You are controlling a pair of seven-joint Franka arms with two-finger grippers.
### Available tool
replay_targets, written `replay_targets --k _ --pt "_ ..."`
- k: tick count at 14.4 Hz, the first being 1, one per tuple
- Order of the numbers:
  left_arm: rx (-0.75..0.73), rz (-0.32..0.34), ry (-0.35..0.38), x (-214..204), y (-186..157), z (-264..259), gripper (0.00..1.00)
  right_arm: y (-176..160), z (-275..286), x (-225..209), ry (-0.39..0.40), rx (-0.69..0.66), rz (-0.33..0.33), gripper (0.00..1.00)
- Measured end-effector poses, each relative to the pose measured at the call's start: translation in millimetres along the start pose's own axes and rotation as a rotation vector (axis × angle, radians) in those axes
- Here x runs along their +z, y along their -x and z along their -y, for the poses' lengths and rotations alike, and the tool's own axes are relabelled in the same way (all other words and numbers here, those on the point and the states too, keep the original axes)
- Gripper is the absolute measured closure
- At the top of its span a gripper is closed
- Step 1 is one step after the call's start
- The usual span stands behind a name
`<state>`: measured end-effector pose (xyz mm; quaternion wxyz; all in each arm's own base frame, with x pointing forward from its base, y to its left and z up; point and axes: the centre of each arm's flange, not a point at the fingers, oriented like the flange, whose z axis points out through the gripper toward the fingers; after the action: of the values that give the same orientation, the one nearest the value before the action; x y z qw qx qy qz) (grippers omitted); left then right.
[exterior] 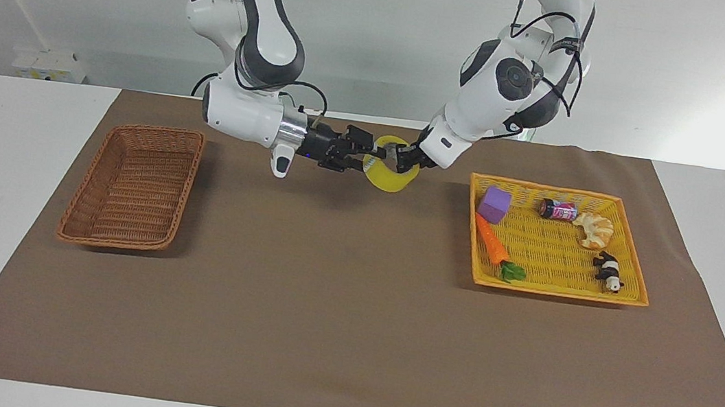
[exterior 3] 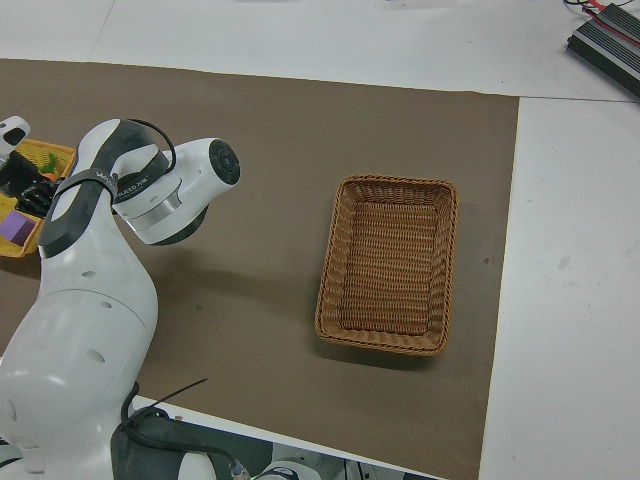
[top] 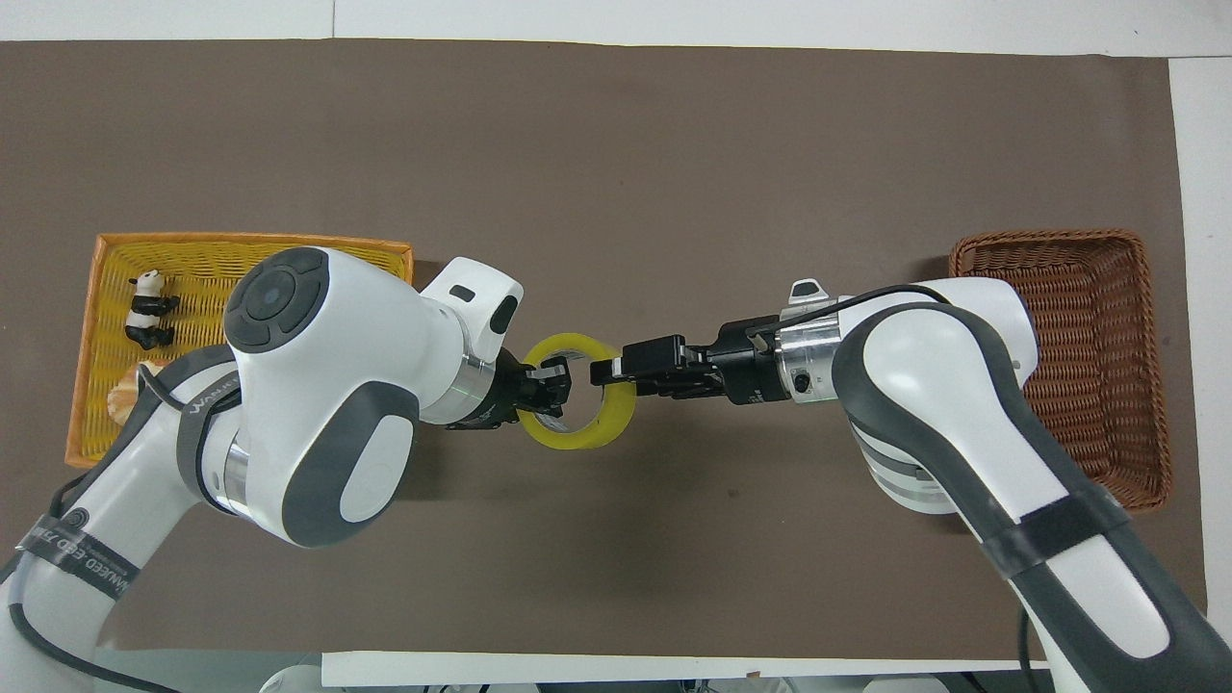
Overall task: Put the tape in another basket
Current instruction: 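Grasp the tape with the right gripper while the left gripper releases it, then carry the tape into the wicker basket with the right gripper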
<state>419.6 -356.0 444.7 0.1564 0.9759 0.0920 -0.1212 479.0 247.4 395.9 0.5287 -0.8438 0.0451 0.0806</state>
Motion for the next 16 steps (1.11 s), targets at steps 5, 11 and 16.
replay_targets --k 5,11,16 --pt "0.0 0.002 -0.002 1 1 0 0.77 1 0 1 0.003 -0.011 0.002 0.45" --pt "0.021 0.028 -0.031 -47 14 -12 0.34 -2 -8 -8 0.062 -0.041 0.01 0.45" --pt "0.032 -0.061 -0.17 -139 -5 58 0.01 -28 -76 -149 0.142 -0.086 0.013 0.45"
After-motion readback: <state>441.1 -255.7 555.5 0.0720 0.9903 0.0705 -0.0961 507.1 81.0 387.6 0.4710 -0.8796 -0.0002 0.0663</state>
